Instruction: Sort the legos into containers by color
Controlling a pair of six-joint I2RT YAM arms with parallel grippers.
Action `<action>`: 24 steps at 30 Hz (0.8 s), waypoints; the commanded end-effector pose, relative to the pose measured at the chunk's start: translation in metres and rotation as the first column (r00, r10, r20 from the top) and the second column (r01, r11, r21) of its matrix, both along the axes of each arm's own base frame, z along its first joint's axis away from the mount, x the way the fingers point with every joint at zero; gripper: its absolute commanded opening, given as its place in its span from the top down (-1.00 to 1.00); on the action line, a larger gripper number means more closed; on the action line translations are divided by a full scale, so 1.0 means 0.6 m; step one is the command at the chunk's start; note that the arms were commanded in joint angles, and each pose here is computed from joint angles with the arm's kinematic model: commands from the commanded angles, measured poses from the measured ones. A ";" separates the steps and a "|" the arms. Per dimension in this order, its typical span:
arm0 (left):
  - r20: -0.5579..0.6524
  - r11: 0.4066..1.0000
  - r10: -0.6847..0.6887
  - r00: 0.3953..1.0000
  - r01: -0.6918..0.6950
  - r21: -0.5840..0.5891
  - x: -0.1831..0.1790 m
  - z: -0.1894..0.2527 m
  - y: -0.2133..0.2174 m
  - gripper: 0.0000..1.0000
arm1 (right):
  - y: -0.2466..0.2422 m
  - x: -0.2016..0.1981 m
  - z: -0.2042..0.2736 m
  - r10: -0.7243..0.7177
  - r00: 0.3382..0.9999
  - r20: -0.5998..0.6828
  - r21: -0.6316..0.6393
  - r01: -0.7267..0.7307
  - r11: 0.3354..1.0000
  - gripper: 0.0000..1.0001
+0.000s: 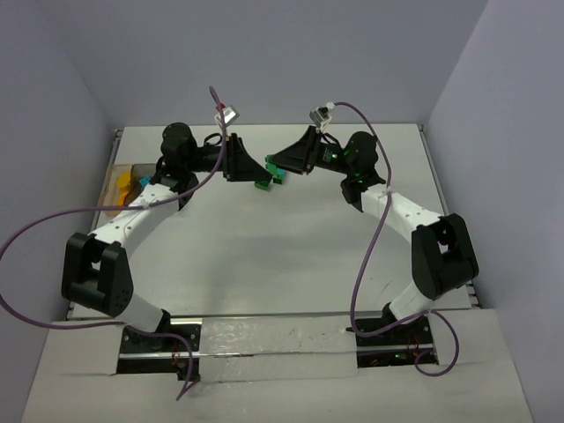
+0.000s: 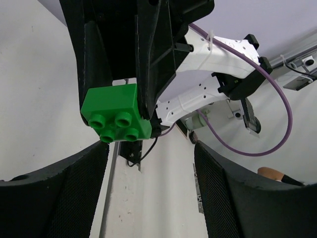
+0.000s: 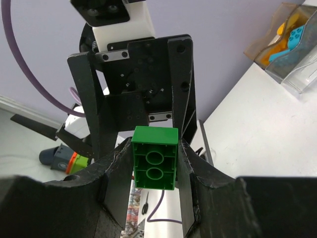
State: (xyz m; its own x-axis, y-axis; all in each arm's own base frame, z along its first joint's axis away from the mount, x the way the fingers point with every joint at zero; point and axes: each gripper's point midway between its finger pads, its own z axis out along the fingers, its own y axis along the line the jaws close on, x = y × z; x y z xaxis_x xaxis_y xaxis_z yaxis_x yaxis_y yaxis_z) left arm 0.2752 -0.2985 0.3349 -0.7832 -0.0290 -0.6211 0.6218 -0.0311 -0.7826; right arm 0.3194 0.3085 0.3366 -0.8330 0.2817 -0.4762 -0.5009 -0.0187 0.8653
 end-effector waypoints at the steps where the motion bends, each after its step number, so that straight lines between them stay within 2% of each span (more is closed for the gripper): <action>1: 0.063 0.999 -0.031 0.998 0.033 -0.031 -0.007 0.031 -0.003 -0.49 | 0.007 0.002 0.010 -0.003 0.998 0.067 -0.001 0.003 1.000 1.00; 5: 0.050 0.999 -0.026 0.998 0.029 -0.044 -0.003 0.033 -0.005 -0.40 | 0.009 0.001 0.010 -0.002 0.998 0.067 -0.005 0.002 1.000 1.00; 14: 0.035 0.999 -0.018 0.999 0.019 -0.045 0.008 0.030 -0.009 -0.38 | 0.011 0.000 0.019 0.001 0.998 0.068 0.004 -0.001 1.000 1.00; 17: 0.032 0.999 -0.016 0.999 0.017 -0.048 0.008 0.032 -0.009 -0.29 | 0.011 0.001 0.013 -0.003 0.998 0.068 -0.002 0.003 1.000 1.00; 24: 0.004 0.999 -0.005 1.000 0.005 -0.052 0.011 0.028 -0.008 0.08 | 0.014 0.004 0.001 -0.020 0.997 0.077 -0.027 0.022 0.999 1.00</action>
